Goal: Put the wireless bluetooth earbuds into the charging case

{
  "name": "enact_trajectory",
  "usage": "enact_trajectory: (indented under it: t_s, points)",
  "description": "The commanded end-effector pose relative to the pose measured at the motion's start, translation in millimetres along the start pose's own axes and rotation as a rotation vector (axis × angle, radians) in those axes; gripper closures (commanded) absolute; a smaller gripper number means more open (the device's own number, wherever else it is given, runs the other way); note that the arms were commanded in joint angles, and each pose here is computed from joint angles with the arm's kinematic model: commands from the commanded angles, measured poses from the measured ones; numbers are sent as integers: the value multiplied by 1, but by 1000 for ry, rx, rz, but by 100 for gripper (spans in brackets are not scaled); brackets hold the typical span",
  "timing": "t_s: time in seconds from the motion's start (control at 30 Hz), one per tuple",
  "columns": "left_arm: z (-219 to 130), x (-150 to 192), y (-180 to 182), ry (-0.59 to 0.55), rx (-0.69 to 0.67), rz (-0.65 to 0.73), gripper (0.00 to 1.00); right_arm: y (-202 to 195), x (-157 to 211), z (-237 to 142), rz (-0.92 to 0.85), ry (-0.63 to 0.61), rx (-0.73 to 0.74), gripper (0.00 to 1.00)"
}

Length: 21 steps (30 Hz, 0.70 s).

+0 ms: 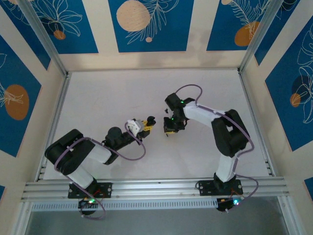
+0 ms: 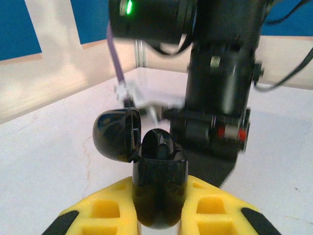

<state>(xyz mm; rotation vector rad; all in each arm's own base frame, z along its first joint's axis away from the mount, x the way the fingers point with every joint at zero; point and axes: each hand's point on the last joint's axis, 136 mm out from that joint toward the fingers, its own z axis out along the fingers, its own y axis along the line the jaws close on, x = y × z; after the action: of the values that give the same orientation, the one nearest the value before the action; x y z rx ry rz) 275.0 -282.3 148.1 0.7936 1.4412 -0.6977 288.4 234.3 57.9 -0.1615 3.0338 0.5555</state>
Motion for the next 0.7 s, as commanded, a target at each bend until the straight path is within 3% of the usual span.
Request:
enact_trajectory:
  t_s: [0.0,0.67]
  points:
    - [10,-15,-2,-52,15,13,90,20,-22,-31,-24,-156,-123,87]
    - [42,-26,-1,-86,18,-24,90,49,-36,-141,-159,-564,-402,87]
